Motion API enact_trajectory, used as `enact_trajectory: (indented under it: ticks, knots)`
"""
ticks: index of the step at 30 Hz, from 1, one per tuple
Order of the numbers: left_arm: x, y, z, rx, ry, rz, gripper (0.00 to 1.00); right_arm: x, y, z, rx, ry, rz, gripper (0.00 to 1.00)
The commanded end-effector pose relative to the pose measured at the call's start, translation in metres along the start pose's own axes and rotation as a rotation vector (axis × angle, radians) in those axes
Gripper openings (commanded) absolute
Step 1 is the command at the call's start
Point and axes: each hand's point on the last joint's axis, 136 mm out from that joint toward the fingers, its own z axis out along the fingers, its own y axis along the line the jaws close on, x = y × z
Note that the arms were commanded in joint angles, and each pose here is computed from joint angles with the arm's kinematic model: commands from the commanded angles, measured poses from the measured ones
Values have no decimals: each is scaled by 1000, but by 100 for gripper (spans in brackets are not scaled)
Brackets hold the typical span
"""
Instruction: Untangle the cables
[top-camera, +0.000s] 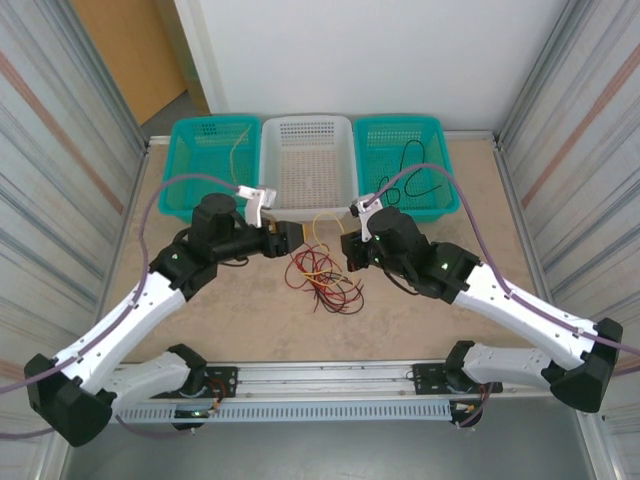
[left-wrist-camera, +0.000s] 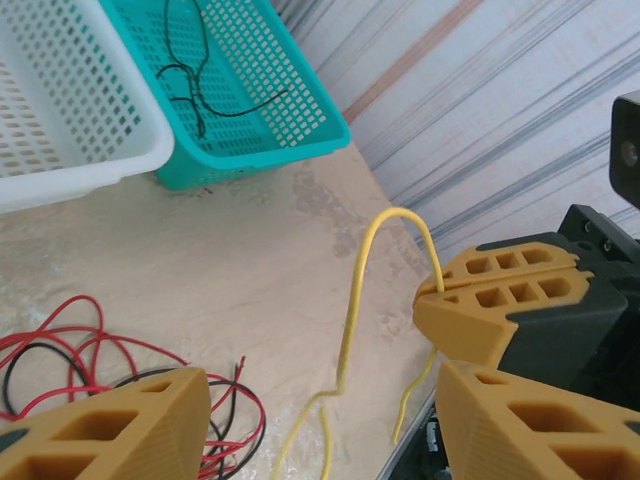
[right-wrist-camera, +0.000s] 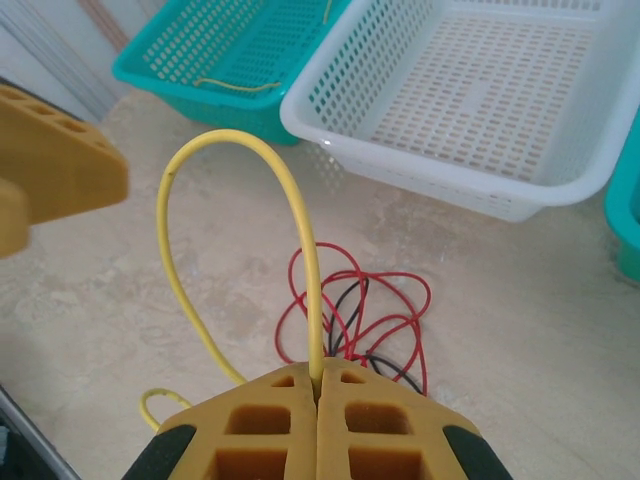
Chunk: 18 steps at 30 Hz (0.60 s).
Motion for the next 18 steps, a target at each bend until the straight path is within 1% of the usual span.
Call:
enact_trajectory:
  ticks: [1,6,8,11,13,15,16,18]
  knots:
    - [-18,-25,2,93,-29,31,60,-23,15,-16,-33,-67,-27,0]
    - [-15,-27,14,103,1,33,54,-28,30,-21,-61,-82,-53,0]
    - [-14,-27,15,97,1,36,45,-30,32,-22,-69,-87,-53,0]
    - [-18,-29,10,97,-22,42,24,-30,33,-21,-72,-87,-55,0]
    - [-23,-32,5,94,-37,43,13,-30,34,-21,-73,-85,-53,1]
    - [-29,-36,-1,90,-61,47,1,-28,34,-20,-77,-80,-53,4]
    - [-32,-37,-4,84,-72,49,0,-29,33,-20,-72,-82,-48,7]
    - [-40,-40,-11,69,-102,56,0,-26,30,-18,-55,-83,-43,17]
